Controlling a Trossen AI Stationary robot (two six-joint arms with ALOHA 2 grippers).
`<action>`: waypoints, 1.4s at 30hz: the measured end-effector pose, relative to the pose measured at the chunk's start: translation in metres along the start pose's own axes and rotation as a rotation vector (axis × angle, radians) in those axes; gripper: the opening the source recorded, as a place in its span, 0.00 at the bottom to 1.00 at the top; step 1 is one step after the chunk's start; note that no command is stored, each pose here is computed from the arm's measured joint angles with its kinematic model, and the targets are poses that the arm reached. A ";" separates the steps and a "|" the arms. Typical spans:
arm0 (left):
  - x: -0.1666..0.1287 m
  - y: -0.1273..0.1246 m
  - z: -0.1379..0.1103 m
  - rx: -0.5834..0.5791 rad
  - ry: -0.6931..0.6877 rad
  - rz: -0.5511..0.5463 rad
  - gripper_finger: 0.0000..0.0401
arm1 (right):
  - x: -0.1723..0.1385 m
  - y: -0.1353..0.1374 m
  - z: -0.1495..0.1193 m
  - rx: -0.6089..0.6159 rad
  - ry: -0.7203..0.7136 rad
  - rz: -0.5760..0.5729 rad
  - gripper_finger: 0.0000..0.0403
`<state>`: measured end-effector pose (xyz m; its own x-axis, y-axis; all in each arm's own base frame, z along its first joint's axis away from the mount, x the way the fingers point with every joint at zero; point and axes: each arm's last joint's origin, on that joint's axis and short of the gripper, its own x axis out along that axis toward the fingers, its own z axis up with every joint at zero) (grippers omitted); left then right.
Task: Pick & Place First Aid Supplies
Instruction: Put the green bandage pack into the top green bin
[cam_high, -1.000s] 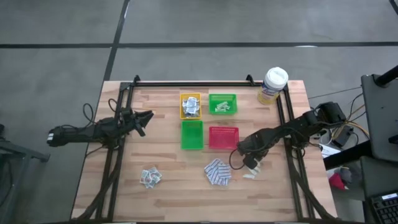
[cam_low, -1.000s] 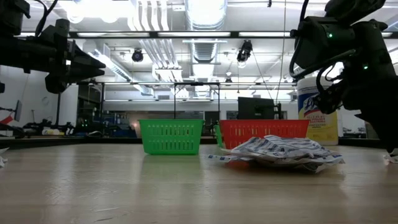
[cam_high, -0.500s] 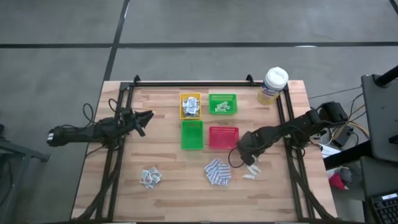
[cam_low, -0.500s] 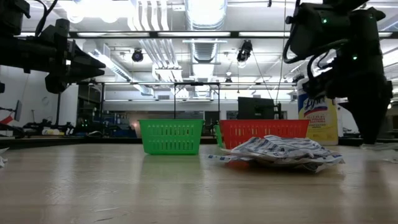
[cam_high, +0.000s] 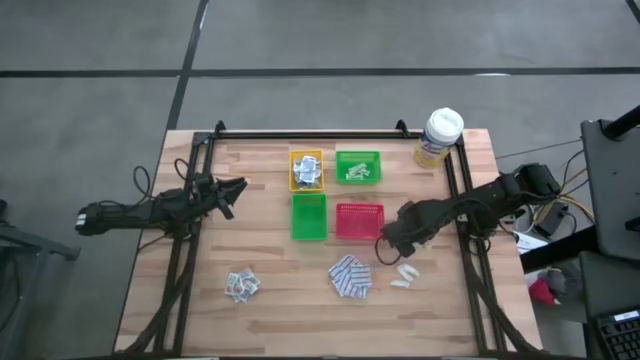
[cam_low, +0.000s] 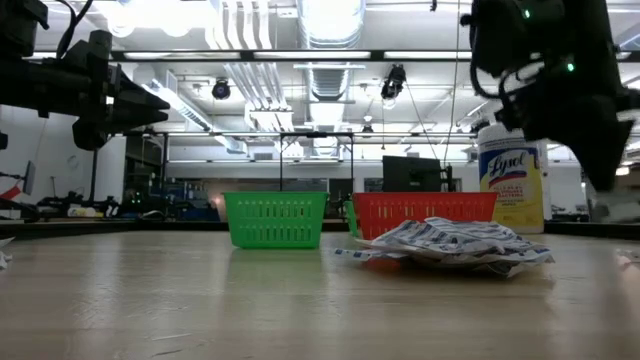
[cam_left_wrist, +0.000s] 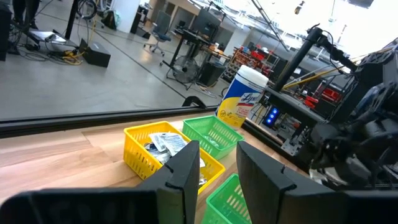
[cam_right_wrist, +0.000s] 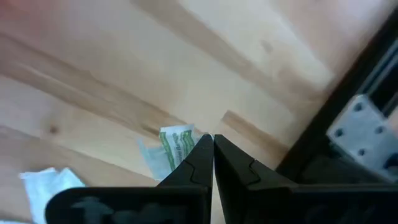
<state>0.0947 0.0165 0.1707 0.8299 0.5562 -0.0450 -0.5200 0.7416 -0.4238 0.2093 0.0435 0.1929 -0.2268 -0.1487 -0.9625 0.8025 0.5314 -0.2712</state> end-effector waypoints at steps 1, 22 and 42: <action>0.000 0.000 0.000 0.000 0.000 0.000 0.27 | -0.005 0.000 0.001 -0.009 -0.014 -0.001 0.02; 0.000 0.000 0.000 0.000 0.000 0.000 0.27 | 0.007 0.034 0.016 -0.313 -0.077 -0.367 0.02; 0.000 0.000 0.000 0.000 -0.001 -0.001 0.27 | -0.025 0.066 0.029 -0.310 -0.263 -0.426 0.02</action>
<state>0.0947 0.0165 0.1709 0.8301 0.5558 -0.0439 -0.5192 0.7419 -0.4242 0.2839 0.0580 0.1993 -0.3175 -0.5833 -0.7476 0.4632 0.5925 -0.6591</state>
